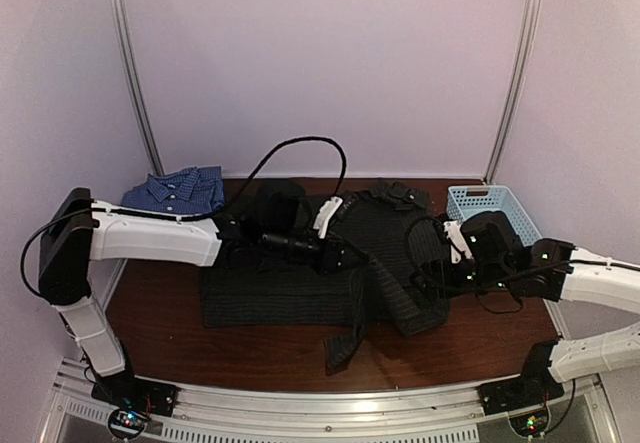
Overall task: Fold and stack the long sleeve shirts
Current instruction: Adjust the sleeve at the center of the board.
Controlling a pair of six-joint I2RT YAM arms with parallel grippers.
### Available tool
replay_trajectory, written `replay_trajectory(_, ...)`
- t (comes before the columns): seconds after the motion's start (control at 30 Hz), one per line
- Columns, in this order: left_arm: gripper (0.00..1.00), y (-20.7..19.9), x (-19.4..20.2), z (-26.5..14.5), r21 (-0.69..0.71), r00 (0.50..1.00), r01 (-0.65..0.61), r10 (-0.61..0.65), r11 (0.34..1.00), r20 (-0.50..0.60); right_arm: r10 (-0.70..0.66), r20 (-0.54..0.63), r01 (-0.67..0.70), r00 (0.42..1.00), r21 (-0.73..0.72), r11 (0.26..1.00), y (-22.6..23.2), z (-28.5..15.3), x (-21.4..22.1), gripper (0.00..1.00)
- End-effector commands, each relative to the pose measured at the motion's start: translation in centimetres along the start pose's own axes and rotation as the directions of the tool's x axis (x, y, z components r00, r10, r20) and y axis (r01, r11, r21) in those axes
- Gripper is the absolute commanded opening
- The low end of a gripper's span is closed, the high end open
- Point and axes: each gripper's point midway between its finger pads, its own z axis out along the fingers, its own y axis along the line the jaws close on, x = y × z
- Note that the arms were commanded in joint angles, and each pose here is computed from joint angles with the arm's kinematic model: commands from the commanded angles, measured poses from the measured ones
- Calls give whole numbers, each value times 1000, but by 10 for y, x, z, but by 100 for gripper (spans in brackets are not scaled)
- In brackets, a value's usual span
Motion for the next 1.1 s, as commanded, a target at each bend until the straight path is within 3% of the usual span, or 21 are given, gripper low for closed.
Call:
replay_trajectory(0.0,0,22,-1,10,54,990,139,-138,989,-13,40,31,-40,999,17,999,-7,-6,-2,78)
replay_trajectory(0.37,0,83,4,41,46,967,256,-255,966,-23,59,24,-53,998,-177,983,25,-5,7,78)
replay_trajectory(0.77,0,74,-3,37,99,969,247,-247,964,-15,35,-21,-39,999,-215,976,34,27,30,79)
replay_trajectory(1.07,0,65,-7,28,112,973,229,-229,967,-10,-50,-37,46,998,-117,992,23,46,28,81)
